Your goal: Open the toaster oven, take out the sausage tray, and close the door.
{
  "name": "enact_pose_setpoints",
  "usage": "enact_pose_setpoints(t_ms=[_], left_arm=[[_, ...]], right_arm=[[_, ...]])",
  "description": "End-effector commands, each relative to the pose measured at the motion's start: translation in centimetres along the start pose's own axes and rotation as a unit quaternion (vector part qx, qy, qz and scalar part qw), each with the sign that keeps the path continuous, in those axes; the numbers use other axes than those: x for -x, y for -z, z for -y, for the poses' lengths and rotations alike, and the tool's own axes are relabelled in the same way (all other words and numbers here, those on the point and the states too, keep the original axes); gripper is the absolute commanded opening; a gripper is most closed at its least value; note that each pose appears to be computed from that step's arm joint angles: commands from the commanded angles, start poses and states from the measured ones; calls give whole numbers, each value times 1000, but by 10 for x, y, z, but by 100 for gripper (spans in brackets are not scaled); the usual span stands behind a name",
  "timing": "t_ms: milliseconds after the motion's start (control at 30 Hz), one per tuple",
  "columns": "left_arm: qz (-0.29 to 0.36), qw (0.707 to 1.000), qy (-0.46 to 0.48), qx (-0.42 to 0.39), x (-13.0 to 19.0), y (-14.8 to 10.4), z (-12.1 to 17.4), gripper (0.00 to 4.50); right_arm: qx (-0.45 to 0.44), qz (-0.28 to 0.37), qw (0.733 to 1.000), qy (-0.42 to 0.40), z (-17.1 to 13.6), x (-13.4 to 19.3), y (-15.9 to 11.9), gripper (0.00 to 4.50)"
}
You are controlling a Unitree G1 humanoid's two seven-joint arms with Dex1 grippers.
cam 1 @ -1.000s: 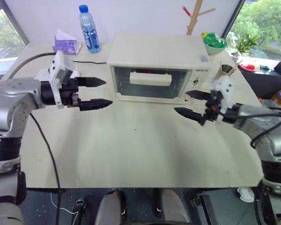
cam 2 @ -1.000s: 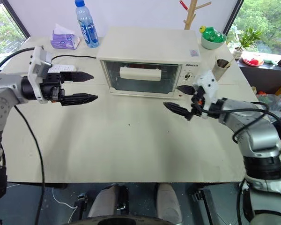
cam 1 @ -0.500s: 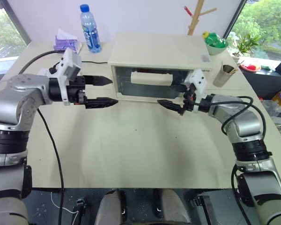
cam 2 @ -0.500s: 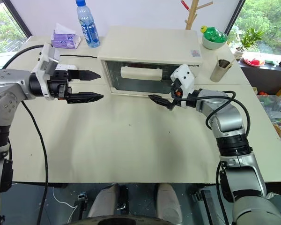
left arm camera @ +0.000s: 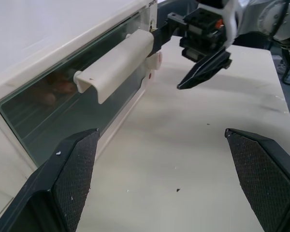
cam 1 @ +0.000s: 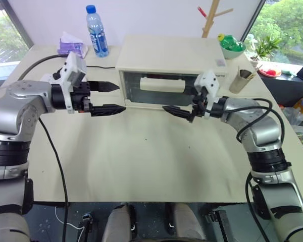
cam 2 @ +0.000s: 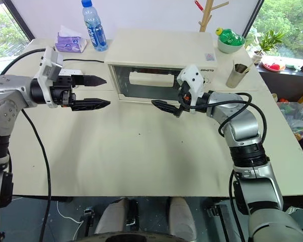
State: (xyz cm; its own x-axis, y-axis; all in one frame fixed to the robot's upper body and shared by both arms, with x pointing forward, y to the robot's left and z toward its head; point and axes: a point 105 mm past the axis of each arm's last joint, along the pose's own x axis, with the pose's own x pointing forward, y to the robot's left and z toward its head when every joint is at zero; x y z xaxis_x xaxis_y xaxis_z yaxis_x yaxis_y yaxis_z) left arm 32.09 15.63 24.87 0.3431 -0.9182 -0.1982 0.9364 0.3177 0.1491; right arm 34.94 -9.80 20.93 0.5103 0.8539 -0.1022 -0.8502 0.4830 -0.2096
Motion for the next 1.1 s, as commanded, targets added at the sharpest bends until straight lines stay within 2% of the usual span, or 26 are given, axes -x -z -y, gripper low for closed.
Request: enact_pose_setpoints(t_ms=[33, 333, 533, 633, 833, 867, 1100], left_arm=[[10, 1000, -9, -22, 4, -10, -3, 442], [24, 999, 0, -26, -3, -19, -9, 442], [56, 998, 13, -18, -11, -36, -15, 442], [65, 998, 14, -14, -14, -39, -19, 357], [48, 998, -4, -43, -26, -35, -32, 48], [43, 998, -6, -48, -29, -34, -33, 13], [-8, 996, -19, -84, -42, -8, -44, 13]], right_arm=[[17, 39, 999, -16, -13, 2, -21, 450], [-3, 39, 999, -24, -35, 1, -12, 450], [-20, 32, 999, -22, -45, 3, -2, 450], [-28, 29, 999, -20, -48, 4, 2, 450], [-41, 19, 999, -11, -53, 8, 14, 450], [-43, 17, 999, -9, -54, 8, 16, 450], [-47, 19, 999, 1, -54, 9, 17, 450]])
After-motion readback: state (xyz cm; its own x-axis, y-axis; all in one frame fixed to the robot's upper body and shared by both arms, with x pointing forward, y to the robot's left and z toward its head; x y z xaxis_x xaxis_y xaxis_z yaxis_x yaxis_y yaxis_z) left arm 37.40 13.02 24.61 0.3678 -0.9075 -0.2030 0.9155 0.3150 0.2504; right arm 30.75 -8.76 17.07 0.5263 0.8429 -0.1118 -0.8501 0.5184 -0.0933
